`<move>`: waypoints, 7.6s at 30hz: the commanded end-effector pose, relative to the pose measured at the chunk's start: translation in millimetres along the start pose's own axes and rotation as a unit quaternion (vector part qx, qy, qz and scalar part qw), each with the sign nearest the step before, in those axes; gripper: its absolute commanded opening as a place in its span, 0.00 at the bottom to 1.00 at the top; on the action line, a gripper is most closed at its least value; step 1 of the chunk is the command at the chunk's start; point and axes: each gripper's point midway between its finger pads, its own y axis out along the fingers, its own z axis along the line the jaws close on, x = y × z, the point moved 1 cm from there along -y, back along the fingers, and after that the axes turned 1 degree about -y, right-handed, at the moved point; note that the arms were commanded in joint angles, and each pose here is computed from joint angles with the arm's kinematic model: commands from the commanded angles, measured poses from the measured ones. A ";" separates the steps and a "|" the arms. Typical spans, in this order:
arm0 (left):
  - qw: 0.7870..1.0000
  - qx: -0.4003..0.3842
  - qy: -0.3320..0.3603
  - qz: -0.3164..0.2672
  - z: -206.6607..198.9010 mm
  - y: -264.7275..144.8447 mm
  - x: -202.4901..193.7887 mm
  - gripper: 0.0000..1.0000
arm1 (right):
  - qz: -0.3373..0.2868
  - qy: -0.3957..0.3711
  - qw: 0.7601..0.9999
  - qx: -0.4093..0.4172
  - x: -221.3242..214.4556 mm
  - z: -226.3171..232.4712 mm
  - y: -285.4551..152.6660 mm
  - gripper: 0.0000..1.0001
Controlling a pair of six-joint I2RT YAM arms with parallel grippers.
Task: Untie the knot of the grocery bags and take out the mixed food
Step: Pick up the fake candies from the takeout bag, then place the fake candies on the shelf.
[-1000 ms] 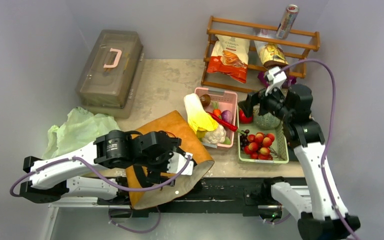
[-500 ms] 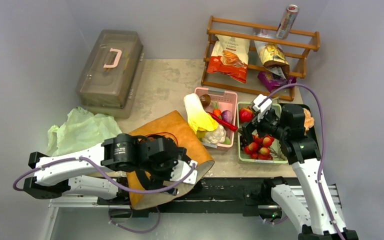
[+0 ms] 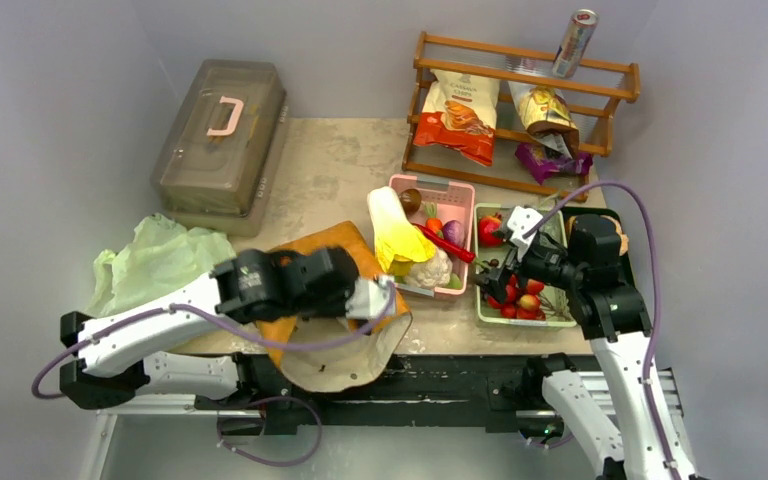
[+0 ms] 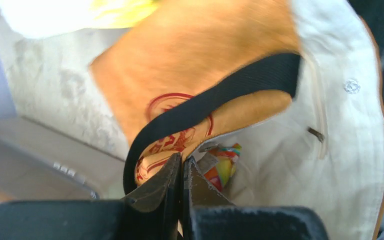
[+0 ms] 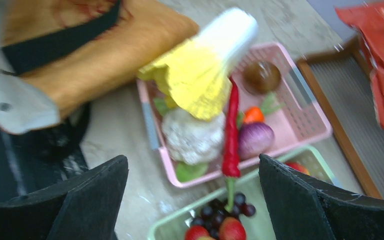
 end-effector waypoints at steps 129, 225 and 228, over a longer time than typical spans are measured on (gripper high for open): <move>0.898 0.022 -0.397 -0.191 97.1 -44.7 -37.6 0.00 | -0.215 -0.167 0.931 0.245 140.8 177.6 94.9 0.00; 0.901 0.059 -0.398 -0.158 101.2 -58.5 -50.6 0.00 | -0.117 0.435 0.776 -0.441 -122.6 -311.4 187.9 0.16; 0.902 0.059 -0.398 -0.157 101.5 -58.5 -50.5 0.00 | -0.142 0.433 0.770 -0.447 -122.0 -314.4 186.4 0.17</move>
